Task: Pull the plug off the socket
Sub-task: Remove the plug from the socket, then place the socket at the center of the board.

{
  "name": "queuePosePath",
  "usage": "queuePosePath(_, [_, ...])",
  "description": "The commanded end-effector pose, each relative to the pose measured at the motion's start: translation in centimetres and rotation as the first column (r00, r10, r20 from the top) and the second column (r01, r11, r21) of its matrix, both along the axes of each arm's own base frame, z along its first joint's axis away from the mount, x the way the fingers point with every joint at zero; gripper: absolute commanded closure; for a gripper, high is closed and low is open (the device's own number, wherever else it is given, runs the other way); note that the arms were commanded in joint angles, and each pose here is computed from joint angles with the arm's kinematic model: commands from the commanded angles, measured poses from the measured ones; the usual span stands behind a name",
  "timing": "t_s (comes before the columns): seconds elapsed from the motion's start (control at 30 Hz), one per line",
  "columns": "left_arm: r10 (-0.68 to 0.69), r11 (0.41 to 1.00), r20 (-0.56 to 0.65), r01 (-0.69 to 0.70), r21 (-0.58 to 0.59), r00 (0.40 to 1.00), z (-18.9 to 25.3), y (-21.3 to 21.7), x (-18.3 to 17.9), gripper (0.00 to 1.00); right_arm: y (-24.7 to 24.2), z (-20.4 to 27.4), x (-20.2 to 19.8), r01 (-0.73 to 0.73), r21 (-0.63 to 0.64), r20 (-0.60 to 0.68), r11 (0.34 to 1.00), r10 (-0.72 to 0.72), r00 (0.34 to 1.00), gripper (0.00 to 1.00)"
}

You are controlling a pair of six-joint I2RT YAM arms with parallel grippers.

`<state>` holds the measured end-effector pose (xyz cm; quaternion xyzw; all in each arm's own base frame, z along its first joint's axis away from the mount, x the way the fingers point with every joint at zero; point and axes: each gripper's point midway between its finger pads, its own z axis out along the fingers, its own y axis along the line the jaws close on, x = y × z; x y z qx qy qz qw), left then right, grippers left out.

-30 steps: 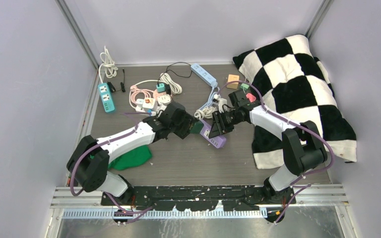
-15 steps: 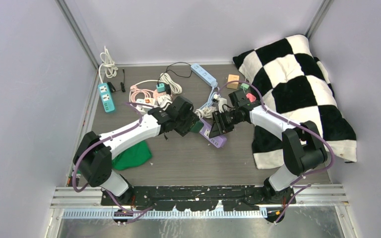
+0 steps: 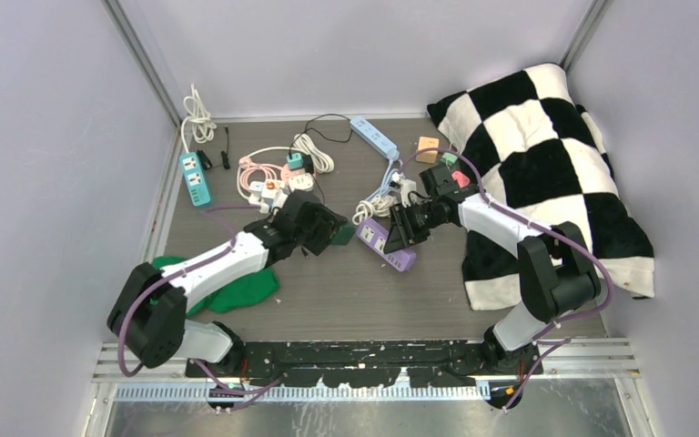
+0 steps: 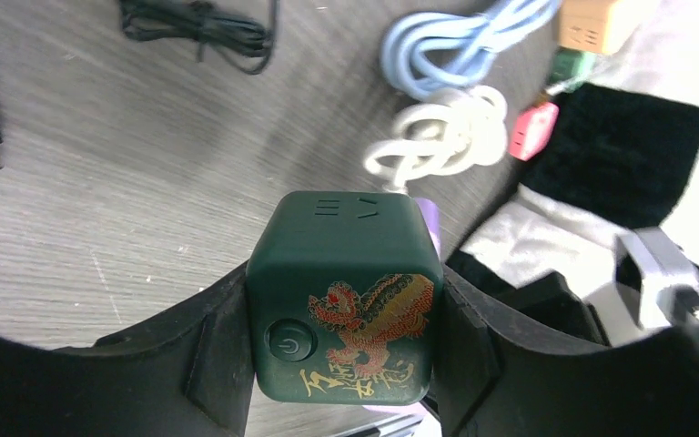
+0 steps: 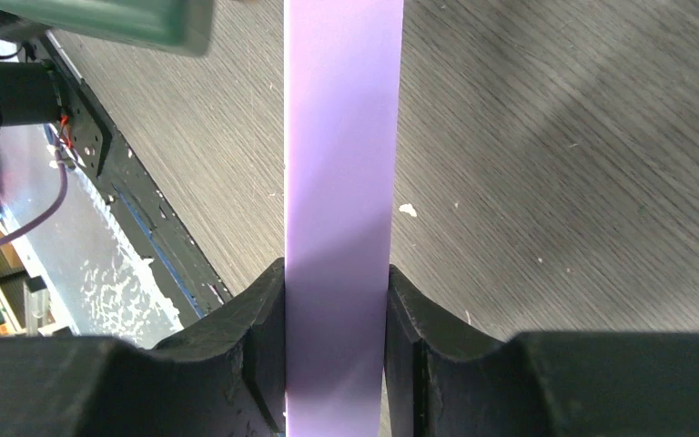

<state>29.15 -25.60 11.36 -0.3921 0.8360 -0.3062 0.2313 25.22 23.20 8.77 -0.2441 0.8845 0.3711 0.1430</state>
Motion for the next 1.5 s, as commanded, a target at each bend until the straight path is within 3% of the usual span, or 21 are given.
queuePosePath(0.0, [-0.055, 0.994, 0.324, 0.081, -0.069, 0.945, 8.6, -0.5, 2.2, 1.00, 1.1, 2.6, 0.9, -0.073, 0.074, 0.107, 0.995, 0.065, 0.992, 0.99])
queuePosePath(0.27, [-0.164, 0.970, 0.623, 0.240, -0.040, 0.765, 13.2, 0.3, 1.4, 1.00, 0.8, 2.1, -0.8, -0.171, 0.083, 0.115, 0.982, 0.161, 0.980, 0.98])
queuePosePath(0.4, [-0.215, 0.948, 0.671, 0.316, -0.029, 0.709, 14.0, 0.1, 0.3, 1.00, 0.6, 0.8, -0.8, -0.165, 0.070, 0.095, 0.984, 0.158, 0.983, 0.91])
queuePosePath(0.73, [-0.276, 0.927, 0.656, 0.375, -0.012, 0.703, 13.0, -0.1, -1.1, 1.00, 1.6, -1.4, 0.1, -0.147, 0.083, -0.033, 0.986, 0.150, 0.988, 0.83])
queuePosePath(0.87, [-0.278, 0.924, 0.644, 0.381, -0.023, 0.713, 12.4, 0.0, -1.5, 1.00, 1.3, -2.1, 0.7, -0.146, 0.043, -0.044, 0.988, 0.148, 0.988, 0.67])
queuePosePath(1.0, [-0.275, 0.925, 0.635, 0.380, -0.031, 0.722, 11.8, 0.1, -1.8, 1.00, 0.3, -2.7, 1.9, -0.119, -0.012, -0.029, 0.993, 0.119, 0.992, 0.61])
queuePosePath(1.07, [-0.274, 0.925, 0.632, 0.379, -0.034, 0.725, 11.6, 0.2, -1.9, 1.00, -0.3, -2.8, 2.3, -0.102, -0.016, -0.036, 0.995, 0.101, 0.994, 0.66])
queuePosePath(1.2, [-0.278, 0.925, 0.632, 0.380, -0.028, 0.723, 11.6, 0.3, -2.1, 1.00, -1.9, -2.0, 3.3, -0.069, 0.003, -0.028, 0.998, 0.070, 0.997, 0.86])
queuePosePath(1.47, [-0.307, 0.928, 0.653, 0.370, 0.044, 0.692, 13.2, 1.0, -2.2, 1.00, -5.9, 0.2, 3.7, -0.060, 0.027, 0.030, 0.998, 0.059, 0.998, 0.99])
